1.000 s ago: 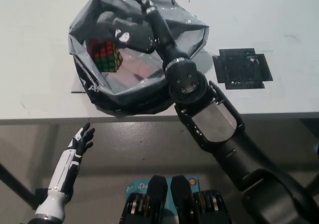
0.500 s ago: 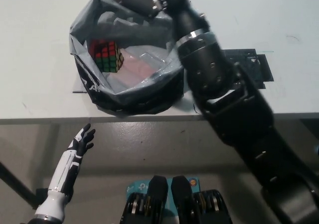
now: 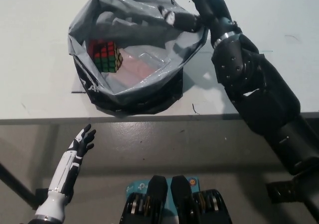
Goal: Use the right hand to pick up a rubix's cube and place it into a plastic bag and lift the bag
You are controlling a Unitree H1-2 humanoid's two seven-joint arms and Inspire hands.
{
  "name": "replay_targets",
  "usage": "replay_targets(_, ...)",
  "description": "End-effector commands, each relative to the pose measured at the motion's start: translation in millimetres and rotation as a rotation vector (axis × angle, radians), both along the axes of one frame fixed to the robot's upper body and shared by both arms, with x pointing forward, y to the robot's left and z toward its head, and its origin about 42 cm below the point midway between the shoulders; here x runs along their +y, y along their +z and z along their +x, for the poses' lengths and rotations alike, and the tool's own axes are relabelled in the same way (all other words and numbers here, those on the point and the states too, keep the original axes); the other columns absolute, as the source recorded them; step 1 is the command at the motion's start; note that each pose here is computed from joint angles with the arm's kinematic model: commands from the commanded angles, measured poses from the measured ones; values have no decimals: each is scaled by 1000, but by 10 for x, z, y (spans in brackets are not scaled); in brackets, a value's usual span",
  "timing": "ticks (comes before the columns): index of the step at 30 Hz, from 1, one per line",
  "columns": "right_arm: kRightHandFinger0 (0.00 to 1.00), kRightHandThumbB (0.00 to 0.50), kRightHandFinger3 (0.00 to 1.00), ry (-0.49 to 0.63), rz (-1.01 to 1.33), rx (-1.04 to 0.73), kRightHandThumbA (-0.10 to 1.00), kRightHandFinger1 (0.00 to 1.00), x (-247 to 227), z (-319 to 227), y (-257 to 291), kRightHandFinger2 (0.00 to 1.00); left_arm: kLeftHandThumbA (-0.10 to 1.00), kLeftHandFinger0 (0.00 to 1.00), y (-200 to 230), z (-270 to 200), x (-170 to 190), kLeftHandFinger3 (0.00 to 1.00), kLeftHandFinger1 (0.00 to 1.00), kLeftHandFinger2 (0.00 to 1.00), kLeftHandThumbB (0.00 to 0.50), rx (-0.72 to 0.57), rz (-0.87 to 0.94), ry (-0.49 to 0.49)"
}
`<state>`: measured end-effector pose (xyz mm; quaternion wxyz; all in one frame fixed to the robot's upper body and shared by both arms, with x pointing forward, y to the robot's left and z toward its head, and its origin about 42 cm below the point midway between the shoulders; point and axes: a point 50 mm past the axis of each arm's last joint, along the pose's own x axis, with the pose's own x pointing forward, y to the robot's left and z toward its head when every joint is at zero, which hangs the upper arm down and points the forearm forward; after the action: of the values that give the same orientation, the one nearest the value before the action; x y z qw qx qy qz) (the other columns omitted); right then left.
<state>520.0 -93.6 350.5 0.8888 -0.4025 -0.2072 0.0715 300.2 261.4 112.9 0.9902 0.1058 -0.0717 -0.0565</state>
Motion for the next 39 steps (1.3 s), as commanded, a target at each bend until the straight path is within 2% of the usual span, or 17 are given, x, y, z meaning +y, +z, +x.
replay_targets(1,1000,499,1000,-35,-96,10,628,1000,-64,201,267,1000,1000,1000,113,5,24,1000,1000,1000,170,-58,10,-24)
replay_targets(5,1000,500,1000,-55,-135,62,690,1000,-114,286,185,1000,1000,1000,99,4,10,1000,1000,1000,197,-52,6,-27)
replay_targets(14,1000,500,1000,-93,-153,124,700,1000,-132,383,41,1000,1000,1000,112,14,13,1000,1000,1000,178,-62,9,-30)
replay_targets(22,1000,500,1000,-96,-158,146,727,1000,-122,400,30,1000,1000,1000,124,27,15,1000,1000,1000,202,-60,20,-28)
replay_targets(31,1000,500,1000,-98,-134,161,726,1000,-63,409,-61,1000,1000,1000,109,13,13,1000,1000,1000,192,-62,15,-31)
replay_targets(36,1000,500,1000,-96,-46,130,660,1000,15,416,-133,1000,1000,1000,97,-6,10,1000,1000,1000,200,-59,12,-26)
replay_targets(39,1000,495,1000,-110,-29,113,674,1000,58,427,-212,1000,1000,1000,90,-26,7,1000,1000,1000,200,-52,7,-29)
